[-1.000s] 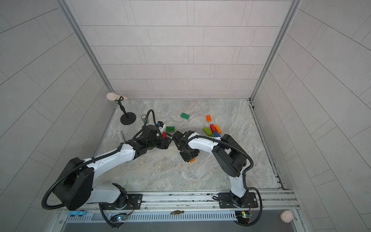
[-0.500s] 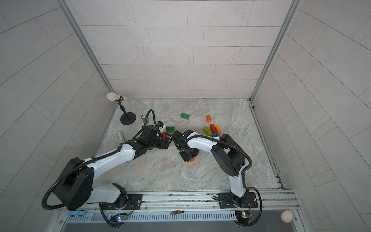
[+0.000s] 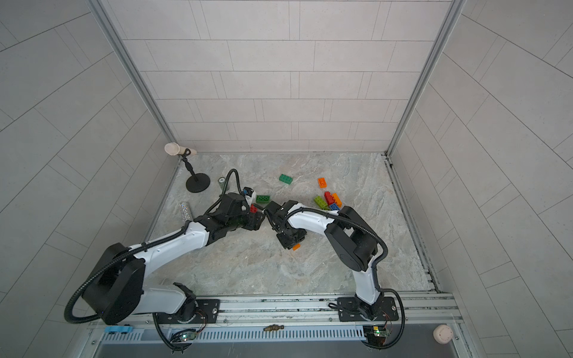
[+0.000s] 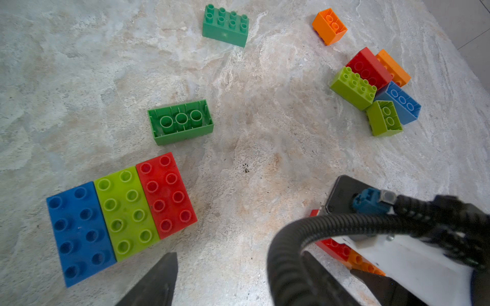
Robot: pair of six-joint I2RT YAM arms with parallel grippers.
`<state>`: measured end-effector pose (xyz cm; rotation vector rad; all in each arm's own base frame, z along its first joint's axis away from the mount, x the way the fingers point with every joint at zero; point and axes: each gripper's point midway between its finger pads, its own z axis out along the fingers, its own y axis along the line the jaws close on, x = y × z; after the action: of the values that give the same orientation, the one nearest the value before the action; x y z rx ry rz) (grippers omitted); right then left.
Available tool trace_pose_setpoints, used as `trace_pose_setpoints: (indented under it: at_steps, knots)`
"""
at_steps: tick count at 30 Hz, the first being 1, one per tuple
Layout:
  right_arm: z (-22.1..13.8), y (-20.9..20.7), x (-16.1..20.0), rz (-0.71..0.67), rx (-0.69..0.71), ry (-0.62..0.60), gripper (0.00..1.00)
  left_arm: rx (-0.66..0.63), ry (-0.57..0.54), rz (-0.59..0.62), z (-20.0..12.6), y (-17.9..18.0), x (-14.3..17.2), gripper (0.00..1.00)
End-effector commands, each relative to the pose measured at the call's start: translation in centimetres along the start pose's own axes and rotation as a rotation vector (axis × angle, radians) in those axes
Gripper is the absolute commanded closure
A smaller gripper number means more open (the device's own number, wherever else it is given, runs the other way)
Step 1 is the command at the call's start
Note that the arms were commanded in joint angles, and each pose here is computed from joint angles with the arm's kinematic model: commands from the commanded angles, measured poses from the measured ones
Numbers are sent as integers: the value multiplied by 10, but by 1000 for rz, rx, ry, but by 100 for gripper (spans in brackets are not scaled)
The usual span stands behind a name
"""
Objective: Assemble a rectangle with lego
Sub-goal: Move the lego brick at the center of the board.
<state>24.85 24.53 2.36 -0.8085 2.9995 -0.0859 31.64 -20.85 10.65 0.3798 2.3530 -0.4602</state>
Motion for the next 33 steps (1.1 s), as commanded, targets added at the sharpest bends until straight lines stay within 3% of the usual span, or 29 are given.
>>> trace_pose_setpoints:
  at_steps: [1, 10, 15, 21, 25, 28, 33]
  knots:
    - [12, -1, -3, -18, 27, 4, 75, 7, -8, 15, -1, -3, -1, 24]
    - [10, 2, -4, -15, 11, -1, 68, 8, -10, 16, -2, -3, -1, 24]
    - [5, 5, -6, -12, -6, -12, 59, 7, -11, 17, -2, -3, -2, 24]
    - [-20, 3, -12, -6, -31, -60, 43, 9, -27, 17, -7, -4, -7, 24]
    - [-48, -9, -16, 16, -50, -108, 39, -2, -58, 15, -15, -3, -15, 24]
    - [-70, -34, -18, 93, -71, -162, 38, -39, -113, 26, -29, 1, -29, 23]
    - [-77, -110, -19, 364, -79, -252, 40, -80, -221, 97, -49, 4, -51, 20]
